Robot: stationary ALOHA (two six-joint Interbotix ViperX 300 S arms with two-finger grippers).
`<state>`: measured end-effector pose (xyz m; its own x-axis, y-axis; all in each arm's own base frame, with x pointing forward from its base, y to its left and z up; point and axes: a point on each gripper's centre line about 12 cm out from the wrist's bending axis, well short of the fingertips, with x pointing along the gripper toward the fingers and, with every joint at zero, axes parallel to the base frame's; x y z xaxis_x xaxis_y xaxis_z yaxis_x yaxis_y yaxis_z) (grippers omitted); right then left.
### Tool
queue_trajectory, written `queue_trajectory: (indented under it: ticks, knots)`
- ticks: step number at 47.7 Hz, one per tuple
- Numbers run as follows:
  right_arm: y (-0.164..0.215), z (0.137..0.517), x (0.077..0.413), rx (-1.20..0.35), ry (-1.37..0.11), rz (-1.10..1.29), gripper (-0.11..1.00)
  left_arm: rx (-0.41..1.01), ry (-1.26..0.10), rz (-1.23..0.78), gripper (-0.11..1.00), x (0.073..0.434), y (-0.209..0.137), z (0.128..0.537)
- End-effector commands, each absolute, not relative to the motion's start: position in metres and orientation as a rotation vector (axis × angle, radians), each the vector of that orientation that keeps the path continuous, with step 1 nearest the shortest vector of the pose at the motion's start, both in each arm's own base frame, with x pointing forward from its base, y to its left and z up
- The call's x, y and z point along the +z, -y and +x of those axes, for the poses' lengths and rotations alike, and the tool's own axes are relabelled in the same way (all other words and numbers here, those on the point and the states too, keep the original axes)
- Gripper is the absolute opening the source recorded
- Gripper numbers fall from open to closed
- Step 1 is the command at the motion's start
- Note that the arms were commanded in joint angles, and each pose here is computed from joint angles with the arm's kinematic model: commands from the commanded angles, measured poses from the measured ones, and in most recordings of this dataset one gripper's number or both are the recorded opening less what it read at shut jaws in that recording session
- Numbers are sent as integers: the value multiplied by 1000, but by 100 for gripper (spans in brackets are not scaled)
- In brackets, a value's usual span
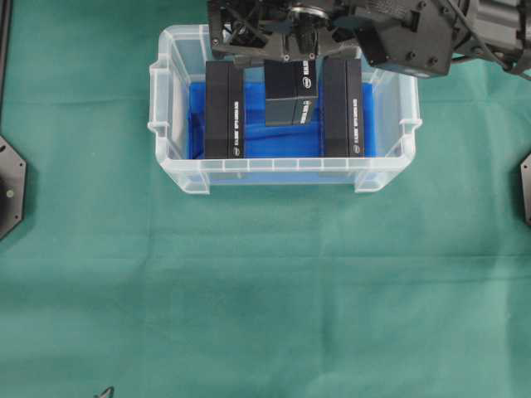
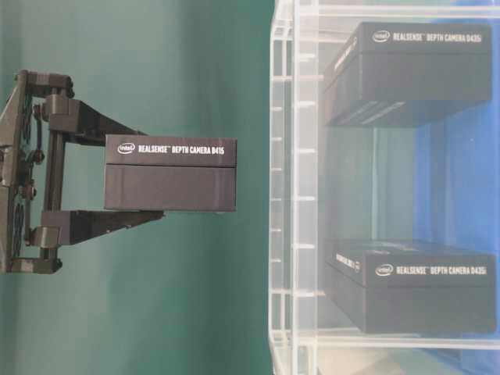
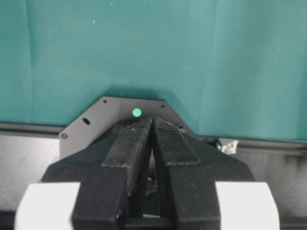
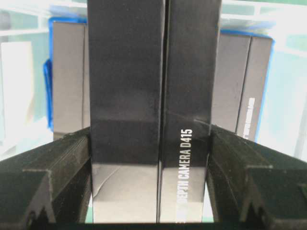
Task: Take the box out of the case with the right arm.
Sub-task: 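Close the right gripper and lift the D415 box upward, then carry the held box out of the case toward the front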
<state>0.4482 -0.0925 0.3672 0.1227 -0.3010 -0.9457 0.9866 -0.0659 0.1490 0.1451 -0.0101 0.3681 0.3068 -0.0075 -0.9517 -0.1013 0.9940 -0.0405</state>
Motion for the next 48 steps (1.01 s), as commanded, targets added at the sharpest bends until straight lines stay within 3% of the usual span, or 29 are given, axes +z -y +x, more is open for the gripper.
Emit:
queue_trajectory:
  ticks: [1, 28, 48]
  knots:
    - [89, 435, 399, -1253, -787, 1138, 66, 62, -1238, -99, 0, 374, 10, 146]
    - [69, 435, 399, -1254, -810, 1135, 66, 62, -1238, -99, 0, 374, 10, 146]
    - [-41, 432, 396, -1265, -813, 1203, 66, 63, -1241, -99, 0, 373, 10, 147]
